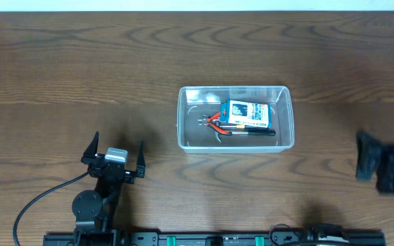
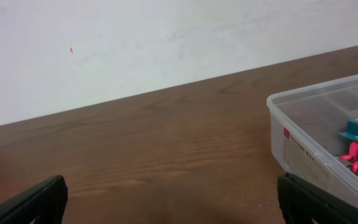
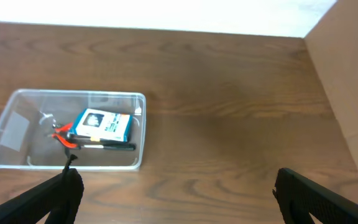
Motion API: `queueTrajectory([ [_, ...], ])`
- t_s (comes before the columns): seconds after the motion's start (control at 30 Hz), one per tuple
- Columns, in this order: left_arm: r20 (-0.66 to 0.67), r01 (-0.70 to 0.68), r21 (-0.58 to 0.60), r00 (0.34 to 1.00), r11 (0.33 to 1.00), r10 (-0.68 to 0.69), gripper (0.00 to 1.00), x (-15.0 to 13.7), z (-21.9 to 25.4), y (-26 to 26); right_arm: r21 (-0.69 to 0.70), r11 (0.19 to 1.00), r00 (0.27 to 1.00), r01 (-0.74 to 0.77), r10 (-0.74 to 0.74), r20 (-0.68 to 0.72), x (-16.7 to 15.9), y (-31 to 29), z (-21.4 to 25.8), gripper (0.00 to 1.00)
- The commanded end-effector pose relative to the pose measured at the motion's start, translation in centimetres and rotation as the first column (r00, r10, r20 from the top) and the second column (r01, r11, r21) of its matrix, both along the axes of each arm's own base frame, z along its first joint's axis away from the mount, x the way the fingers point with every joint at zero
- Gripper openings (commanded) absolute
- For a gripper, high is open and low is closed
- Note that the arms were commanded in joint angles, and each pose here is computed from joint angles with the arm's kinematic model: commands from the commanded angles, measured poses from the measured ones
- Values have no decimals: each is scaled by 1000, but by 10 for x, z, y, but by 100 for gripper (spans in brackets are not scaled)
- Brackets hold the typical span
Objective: Pack container
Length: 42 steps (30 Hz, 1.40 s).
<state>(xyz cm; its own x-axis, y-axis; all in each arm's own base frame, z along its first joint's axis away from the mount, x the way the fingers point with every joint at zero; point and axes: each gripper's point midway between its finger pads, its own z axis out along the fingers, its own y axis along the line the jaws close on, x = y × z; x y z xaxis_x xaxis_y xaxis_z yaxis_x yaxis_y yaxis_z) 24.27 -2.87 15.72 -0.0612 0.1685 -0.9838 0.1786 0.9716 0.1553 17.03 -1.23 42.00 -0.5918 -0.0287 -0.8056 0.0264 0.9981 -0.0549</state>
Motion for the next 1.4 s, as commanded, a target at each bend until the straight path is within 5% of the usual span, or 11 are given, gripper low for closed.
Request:
queueTrajectory([
  [0.0, -46, -1, -5, 999, 1000, 1, 98, 0, -16, 0, 79, 993, 991, 84, -91, 98, -36, -1, 3, 99],
  [0.67, -46, -1, -5, 999, 1000, 1, 98, 0, -16, 0, 242, 969, 800, 51, -185, 571, -189, 14, 19, 99],
  [1.37, -46, -1, -5, 999, 1000, 1, 98, 0, -16, 0, 310, 945, 873, 100, -233, 428, -194, 15, -22, 99],
])
